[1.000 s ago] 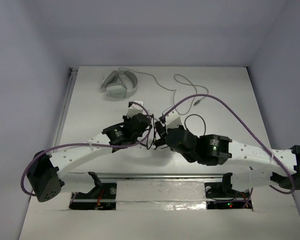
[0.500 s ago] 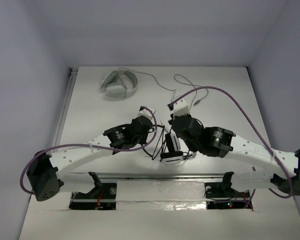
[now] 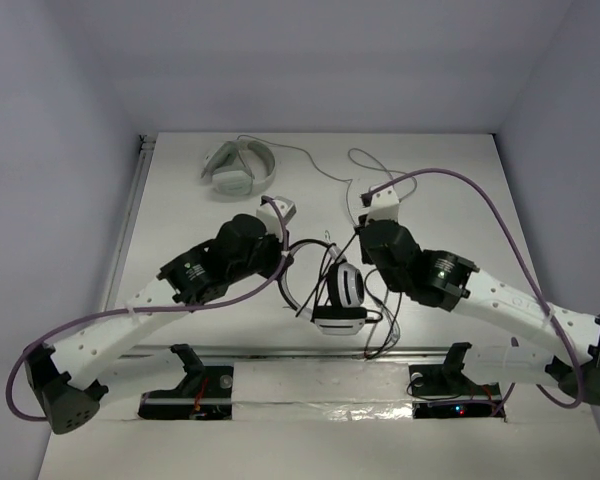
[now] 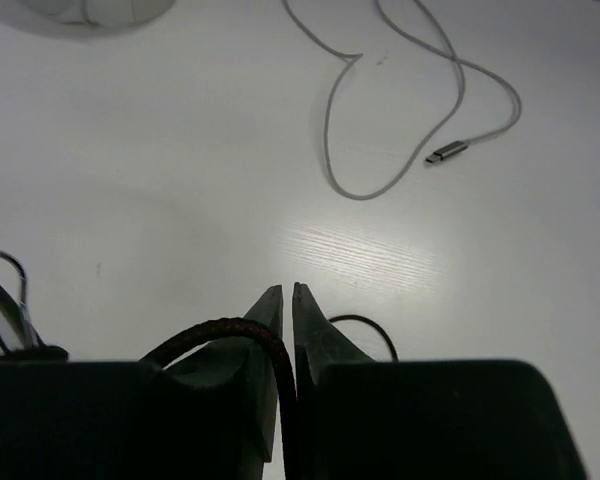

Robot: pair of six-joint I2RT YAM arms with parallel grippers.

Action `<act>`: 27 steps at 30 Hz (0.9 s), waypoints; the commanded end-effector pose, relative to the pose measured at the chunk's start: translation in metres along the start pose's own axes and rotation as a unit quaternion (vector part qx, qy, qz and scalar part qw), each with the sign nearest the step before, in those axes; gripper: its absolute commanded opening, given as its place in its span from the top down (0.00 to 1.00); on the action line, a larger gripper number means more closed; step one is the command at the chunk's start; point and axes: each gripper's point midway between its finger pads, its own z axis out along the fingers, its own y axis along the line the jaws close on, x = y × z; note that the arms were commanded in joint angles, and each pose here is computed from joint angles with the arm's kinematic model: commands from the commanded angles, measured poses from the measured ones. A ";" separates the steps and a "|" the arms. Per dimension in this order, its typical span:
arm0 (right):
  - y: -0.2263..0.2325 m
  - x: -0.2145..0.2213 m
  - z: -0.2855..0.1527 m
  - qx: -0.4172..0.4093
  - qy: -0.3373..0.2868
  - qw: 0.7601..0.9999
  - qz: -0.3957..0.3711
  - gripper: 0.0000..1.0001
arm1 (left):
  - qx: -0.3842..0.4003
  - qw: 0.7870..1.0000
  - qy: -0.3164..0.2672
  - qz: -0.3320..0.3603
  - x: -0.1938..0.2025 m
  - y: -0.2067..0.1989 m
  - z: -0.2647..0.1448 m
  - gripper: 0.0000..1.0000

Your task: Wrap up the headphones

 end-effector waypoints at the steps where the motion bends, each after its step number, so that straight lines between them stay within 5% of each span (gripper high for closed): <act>1: 0.002 -0.030 -0.008 -0.048 -0.055 0.992 0.104 0.85 | 0.099 0.991 -0.090 -0.020 -0.058 -0.028 -0.032 1.00; 9: 0.041 -0.010 -0.007 -0.215 -0.071 0.956 0.185 0.75 | 0.150 0.978 -0.141 -0.014 -0.102 -0.037 -0.064 1.00; 18: 0.060 -0.005 0.004 -0.270 -0.094 0.935 0.209 0.73 | 0.182 0.965 -0.188 -0.019 -0.148 -0.053 -0.096 1.00; 27: 0.086 0.038 0.011 -0.325 -0.065 0.916 0.227 0.58 | 0.180 0.953 -0.241 -0.041 -0.202 -0.055 -0.122 1.00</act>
